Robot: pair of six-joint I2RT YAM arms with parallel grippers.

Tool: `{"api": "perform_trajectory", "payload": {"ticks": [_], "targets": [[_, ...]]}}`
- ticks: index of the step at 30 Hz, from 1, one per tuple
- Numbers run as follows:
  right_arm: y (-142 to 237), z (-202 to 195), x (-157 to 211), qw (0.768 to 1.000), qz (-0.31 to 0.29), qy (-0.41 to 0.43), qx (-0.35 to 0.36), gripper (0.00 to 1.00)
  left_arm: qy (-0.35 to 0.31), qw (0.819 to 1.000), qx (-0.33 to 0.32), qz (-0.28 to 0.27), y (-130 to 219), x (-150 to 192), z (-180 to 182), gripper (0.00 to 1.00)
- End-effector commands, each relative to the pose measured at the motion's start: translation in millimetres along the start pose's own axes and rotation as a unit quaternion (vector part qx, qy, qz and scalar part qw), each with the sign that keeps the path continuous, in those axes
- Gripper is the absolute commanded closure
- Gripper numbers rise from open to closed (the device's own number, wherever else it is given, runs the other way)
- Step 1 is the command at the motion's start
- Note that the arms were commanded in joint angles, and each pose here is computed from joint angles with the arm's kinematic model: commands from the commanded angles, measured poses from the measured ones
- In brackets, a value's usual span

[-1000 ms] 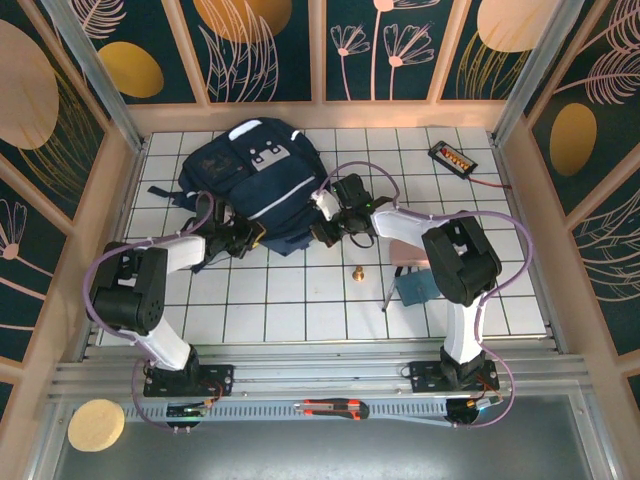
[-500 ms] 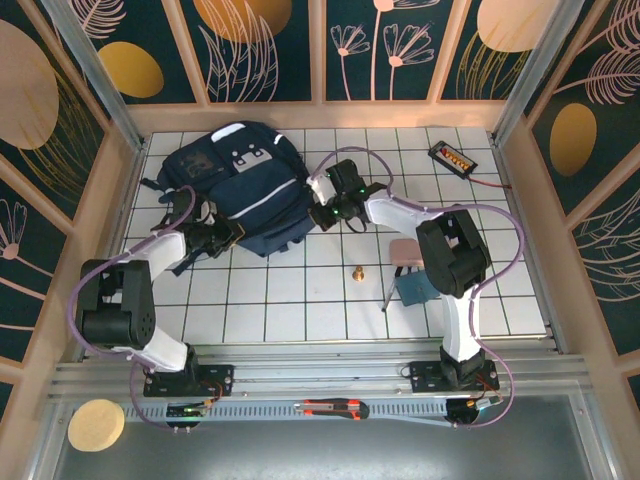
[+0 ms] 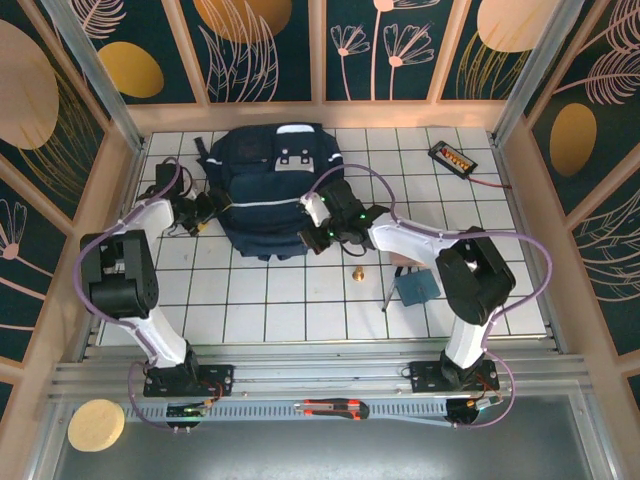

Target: Pack the student bag

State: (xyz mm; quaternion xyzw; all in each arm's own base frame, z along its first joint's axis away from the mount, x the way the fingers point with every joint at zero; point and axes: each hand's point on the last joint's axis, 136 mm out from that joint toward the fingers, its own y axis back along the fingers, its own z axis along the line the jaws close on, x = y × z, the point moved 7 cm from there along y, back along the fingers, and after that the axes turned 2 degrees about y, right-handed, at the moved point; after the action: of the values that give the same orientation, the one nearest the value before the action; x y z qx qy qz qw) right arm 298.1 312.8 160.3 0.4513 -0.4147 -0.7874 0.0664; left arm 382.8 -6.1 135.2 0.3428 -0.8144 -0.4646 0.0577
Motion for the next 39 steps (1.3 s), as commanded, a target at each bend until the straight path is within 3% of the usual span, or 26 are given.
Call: {"api": "perform_trajectory", "payload": {"ticks": [1, 4, 8, 12, 17, 18, 19, 21, 22, 29, 34, 39], "targets": [[-5.6, 7.4, -14.5, 0.998, -0.012, -0.043, -0.038, 1.00, 0.042, 0.999, 0.021, 0.001, 27.3, 29.9, 1.8, 0.02], [-7.7, 17.8, -14.8, 0.997, -0.012, -0.041, -0.060, 1.00, 0.083, 0.994, 0.064, 0.025, 34.0, 71.9, -1.4, 0.02], [-6.5, 32.7, -13.8, 0.997, -0.011, -0.026, -0.075, 1.00, 0.133, 0.979, 0.144, 0.061, 14.9, 118.1, -33.4, 0.02], [-4.7, 47.5, -10.7, 0.997, -0.006, -0.014, -0.081, 1.00, 0.173, 0.965, 0.187, 0.063, -0.5, 128.2, -59.1, 0.02], [-6.0, 56.4, -6.1, 0.997, 0.000, -0.006, -0.077, 1.00, 0.204, 0.964, 0.163, 0.054, -20.1, 131.2, -49.6, 0.02], [-6.8, 56.0, -4.5, 0.997, 0.002, -0.006, -0.075, 1.00, 0.207, 0.964, 0.159, 0.054, -24.9, 131.4, -47.0, 0.07], [-7.3, 54.5, -2.9, 0.998, 0.003, -0.006, -0.070, 1.00, 0.209, 0.964, 0.155, 0.056, -30.8, 132.0, -44.5, 0.22], [-8.1, 47.9, 0.3, 0.999, 0.011, -0.003, -0.051, 1.00, 0.209, 0.966, 0.141, 0.058, -37.9, 132.9, -39.6, 0.89], [-7.9, 40.4, 2.6, 0.999, 0.018, -0.002, -0.038, 1.00, 0.202, 0.968, 0.137, 0.061, -39.4, 133.4, -38.9, 1.00], [11.1, -30.6, 14.8, 0.996, 0.040, -0.011, 0.074, 1.00, 0.171, 0.979, 0.097, 0.050, -23.5, 131.2, -13.1, 1.00], [32.6, -85.5, 4.8, 0.991, 0.011, -0.039, 0.128, 1.00, 0.146, 0.985, 0.070, 0.052, -12.3, 131.0, 0.5, 1.00], [29.2, -132.0, -8.3, 0.984, -0.006, -0.048, 0.171, 1.00, 0.102, 0.990, 0.070, 0.065, -5.9, 133.4, -0.4, 1.00]]}}
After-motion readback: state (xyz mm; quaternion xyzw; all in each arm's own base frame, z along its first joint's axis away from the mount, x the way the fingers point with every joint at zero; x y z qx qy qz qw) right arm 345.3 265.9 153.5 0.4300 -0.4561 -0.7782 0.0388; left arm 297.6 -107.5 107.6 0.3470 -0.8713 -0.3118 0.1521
